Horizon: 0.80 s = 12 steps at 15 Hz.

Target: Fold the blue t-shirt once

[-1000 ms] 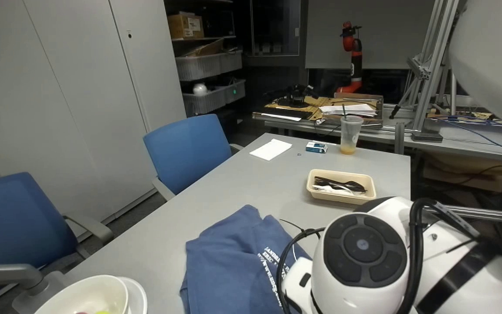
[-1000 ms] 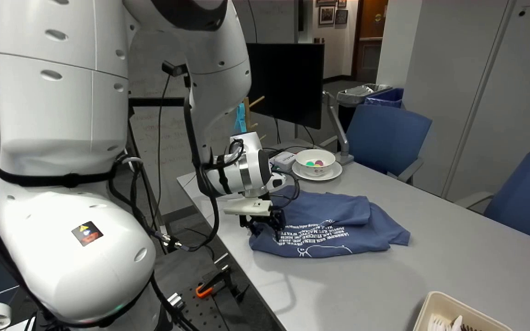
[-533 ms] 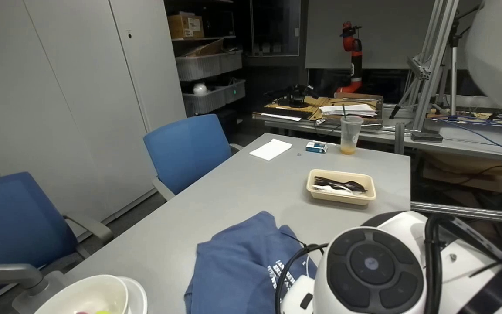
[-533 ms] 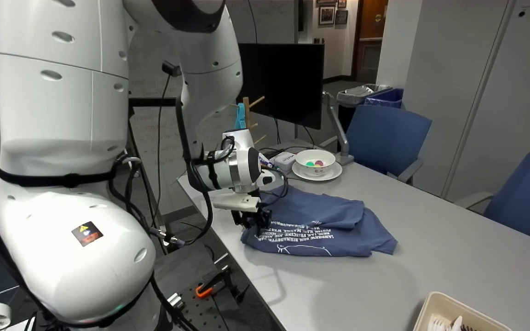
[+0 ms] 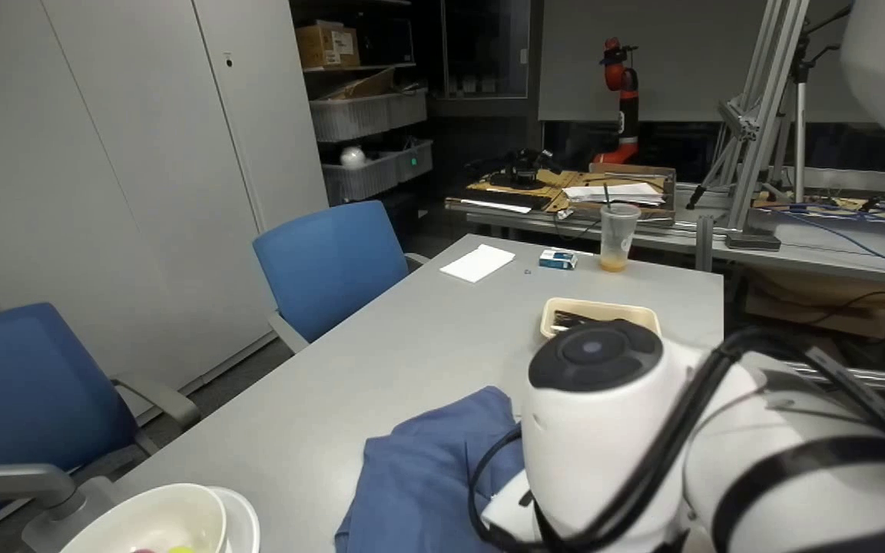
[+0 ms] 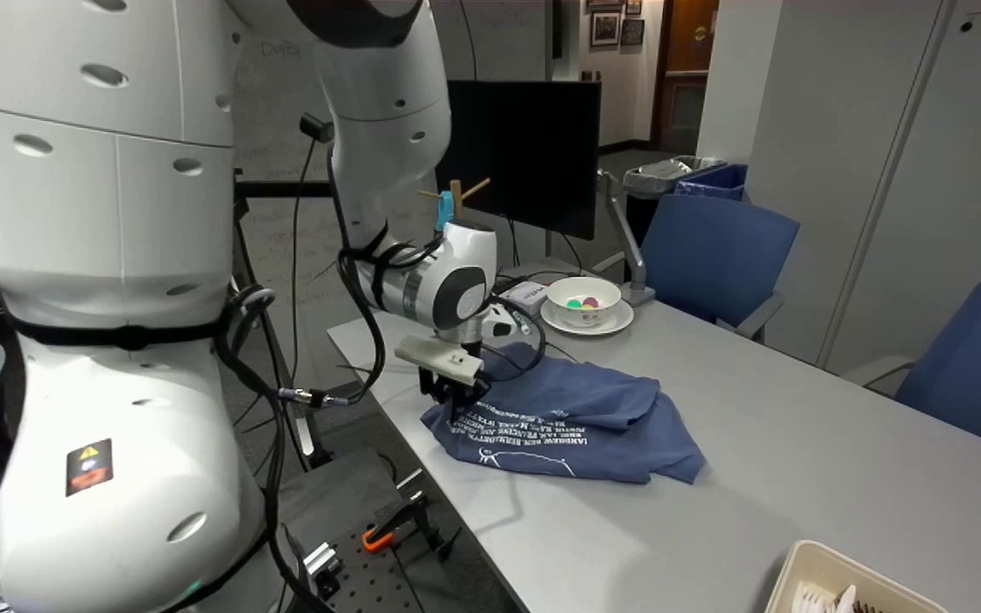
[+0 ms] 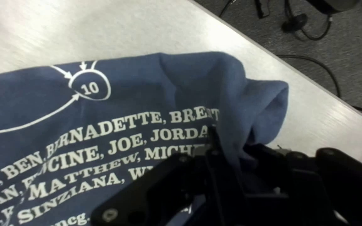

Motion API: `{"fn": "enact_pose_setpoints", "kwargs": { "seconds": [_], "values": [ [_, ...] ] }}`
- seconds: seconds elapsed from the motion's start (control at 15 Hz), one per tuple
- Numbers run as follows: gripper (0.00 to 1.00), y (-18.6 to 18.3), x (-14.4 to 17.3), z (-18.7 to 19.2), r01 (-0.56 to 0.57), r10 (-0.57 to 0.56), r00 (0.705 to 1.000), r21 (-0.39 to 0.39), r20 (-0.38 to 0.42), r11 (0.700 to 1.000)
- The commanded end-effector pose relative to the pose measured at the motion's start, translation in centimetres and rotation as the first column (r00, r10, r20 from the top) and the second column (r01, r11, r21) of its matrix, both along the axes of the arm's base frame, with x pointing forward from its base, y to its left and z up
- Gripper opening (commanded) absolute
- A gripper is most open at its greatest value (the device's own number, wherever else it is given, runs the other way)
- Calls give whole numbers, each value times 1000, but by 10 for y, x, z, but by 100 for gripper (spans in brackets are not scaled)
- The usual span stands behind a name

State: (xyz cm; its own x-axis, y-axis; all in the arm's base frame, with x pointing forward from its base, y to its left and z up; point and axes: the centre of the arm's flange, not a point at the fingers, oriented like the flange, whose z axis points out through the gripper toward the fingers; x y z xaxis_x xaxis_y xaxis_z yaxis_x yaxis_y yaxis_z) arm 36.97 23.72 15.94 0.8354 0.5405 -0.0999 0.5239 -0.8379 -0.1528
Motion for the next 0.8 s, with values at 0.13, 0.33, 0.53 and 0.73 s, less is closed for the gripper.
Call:
{"fn": "enact_pose_setpoints", "kwargs": {
  "seconds": [0.13,0.33,0.53,0.73],
  "values": [
    [4,-72,56,67,102,-99,994,74,-51,992],
    [4,-101,82,90,152,-152,988,20,29,988],
    [4,-129,104,98,196,-186,974,-71,129,978],
    [4,-140,114,89,231,-189,960,-206,207,951]
  ]
}}
